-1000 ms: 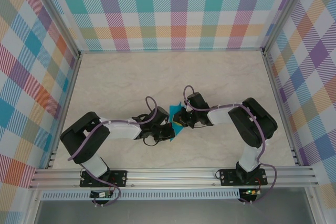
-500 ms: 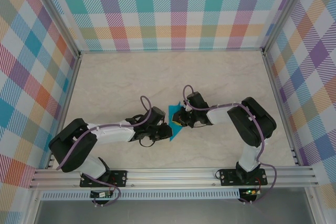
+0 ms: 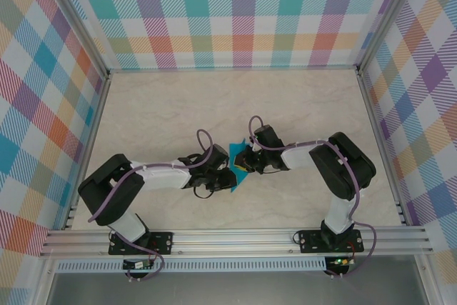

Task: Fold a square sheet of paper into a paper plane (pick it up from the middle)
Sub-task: Fourth fold the wing at the center of the table.

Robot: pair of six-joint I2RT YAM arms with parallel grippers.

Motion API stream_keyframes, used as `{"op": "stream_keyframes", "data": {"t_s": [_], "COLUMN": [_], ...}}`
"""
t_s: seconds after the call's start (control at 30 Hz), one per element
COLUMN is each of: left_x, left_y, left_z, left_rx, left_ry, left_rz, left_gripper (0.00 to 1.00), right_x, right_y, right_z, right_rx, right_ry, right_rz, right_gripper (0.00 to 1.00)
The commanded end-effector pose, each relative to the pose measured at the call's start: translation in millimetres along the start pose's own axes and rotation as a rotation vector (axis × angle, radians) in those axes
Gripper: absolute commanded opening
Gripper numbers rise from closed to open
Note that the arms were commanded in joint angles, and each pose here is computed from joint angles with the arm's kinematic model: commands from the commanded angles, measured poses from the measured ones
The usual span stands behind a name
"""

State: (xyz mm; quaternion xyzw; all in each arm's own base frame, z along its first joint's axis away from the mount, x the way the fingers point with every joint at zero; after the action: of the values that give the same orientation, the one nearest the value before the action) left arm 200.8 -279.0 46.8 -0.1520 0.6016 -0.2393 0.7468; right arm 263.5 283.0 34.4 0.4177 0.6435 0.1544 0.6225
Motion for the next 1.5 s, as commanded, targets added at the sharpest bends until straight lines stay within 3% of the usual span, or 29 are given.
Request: {"op": "stream_keyframes", "data": {"t_s": [0.0,0.2,0.4,0.7,0.97,1.23,1.33,1.47], "left_x": [0.8,3.0,2.1,3.8,0.9,-42.7,-42.6,-26.3], "left_y": [-4.4,2.2,13.2,16.7,14.9,-6.7,-32.5,-51.4], "left_z": [2.6,-4.2,-15.0,-22.3,-20.3,2.3,8.7,7.4], "left_rx": [0.028,0.063,0.134,0.166,0.182,0.132,0.136,0.115], "left_ry": [0.006,0.055,0.121,0.143,0.14,-0.082,-0.111,-0.068], "left_rz": [0.022,0.083,0.234,0.286,0.292,0.206,0.059,-0.068], "left_gripper": [0.24,0.22,0.21,0.07,0.07,0.15,0.16,0.15], "right_x": [8.2,8.1,7.8,8.5,8.5,7.8,7.7,8.0], "right_y": [-82.7,-82.6,-83.5,-84.3,-86.1,-87.0,-87.8,-88.5], "right_z": [-15.2,-15.1,-15.5,-15.5,-16.5,-15.9,-16.7,-16.5], "right_rx": [0.139,0.137,0.138,0.139,0.147,0.147,0.147,0.149], "right_ry": [0.018,0.017,0.018,0.02,0.022,0.017,0.02,0.018], "right_rz": [-0.286,-0.287,-0.291,-0.292,-0.299,-0.304,-0.305,-0.307], "right_gripper": [0.15,0.15,0.15,0.15,0.15,0.15,0.15,0.15]}}
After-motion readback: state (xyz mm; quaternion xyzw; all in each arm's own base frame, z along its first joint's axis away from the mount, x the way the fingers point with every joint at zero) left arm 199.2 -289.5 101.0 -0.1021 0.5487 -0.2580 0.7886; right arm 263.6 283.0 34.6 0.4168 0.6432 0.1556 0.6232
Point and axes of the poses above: each hand's point on the last joint's axis, 136 mm out from that joint toward the fingers, its own x axis out along the fingers, its own y axis along the line the jaws close on, z = x × y, the point moved 3 cm from there along -x, back along the fingers, and after that the axes turned 10 degrees about x, right-handed, at the moved point
